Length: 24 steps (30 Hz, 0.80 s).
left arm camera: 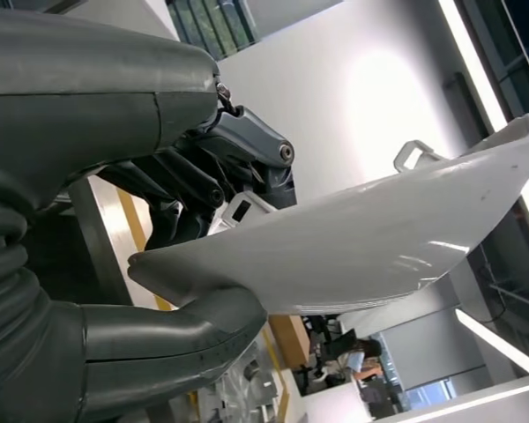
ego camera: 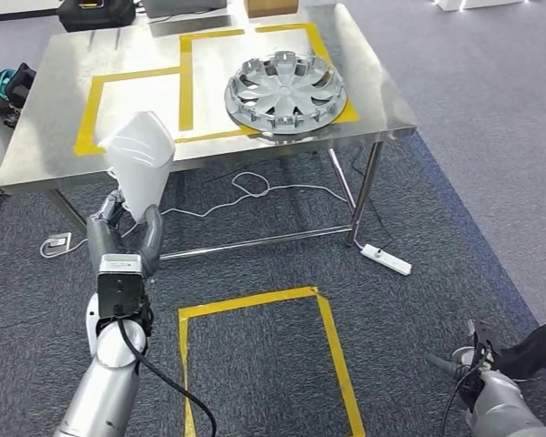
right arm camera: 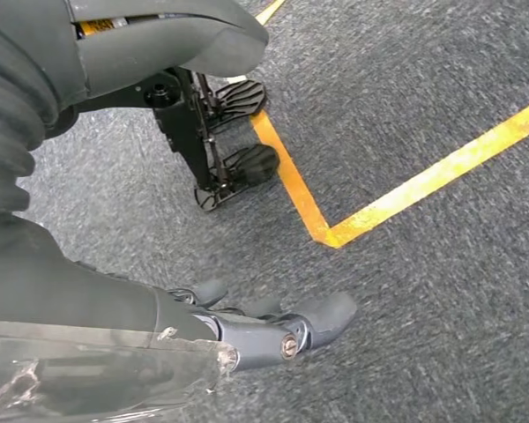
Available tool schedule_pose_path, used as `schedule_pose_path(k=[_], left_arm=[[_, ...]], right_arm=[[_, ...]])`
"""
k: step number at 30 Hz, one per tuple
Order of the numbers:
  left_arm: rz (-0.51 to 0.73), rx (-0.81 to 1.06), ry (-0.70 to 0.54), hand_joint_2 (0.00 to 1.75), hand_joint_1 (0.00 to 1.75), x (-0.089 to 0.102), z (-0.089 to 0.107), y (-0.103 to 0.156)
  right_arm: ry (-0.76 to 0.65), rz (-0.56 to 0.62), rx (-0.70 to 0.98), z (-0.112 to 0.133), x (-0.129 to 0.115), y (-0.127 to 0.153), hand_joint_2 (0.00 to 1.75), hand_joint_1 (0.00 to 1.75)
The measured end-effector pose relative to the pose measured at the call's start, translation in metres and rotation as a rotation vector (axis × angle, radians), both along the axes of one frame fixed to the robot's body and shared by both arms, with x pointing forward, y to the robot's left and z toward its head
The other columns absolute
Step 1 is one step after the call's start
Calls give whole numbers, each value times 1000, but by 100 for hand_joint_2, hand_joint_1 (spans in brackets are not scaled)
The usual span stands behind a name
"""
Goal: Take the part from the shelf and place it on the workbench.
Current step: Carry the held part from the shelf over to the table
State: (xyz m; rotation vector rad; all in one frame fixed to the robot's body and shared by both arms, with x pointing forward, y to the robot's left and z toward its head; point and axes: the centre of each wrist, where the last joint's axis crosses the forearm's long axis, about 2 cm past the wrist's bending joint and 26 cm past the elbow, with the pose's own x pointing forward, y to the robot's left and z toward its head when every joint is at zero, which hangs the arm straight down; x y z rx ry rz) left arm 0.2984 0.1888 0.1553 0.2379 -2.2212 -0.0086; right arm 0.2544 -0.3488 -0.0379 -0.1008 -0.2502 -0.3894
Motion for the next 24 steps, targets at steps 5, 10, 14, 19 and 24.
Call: schedule_pose_path(k=[5,10,14,19,24], left_arm=[[-2,5,-4,175,175,1,1,0],[-4,10,-4,175,175,1,1,0],[-7,9,-6,175,175,2,2,-1],[-26,9,-2,175,175,1,3,-5],[-78,12,17,175,175,2,0,-16]], right_arm=[[0,4,1,0,1,1,175,0],[2,5,4,1,2,2,175,0],[-1,4,10,1,3,1,175,0],[25,42,66,2,3,-1,175,0],[230,96,152,1,0,-12,175,0]])
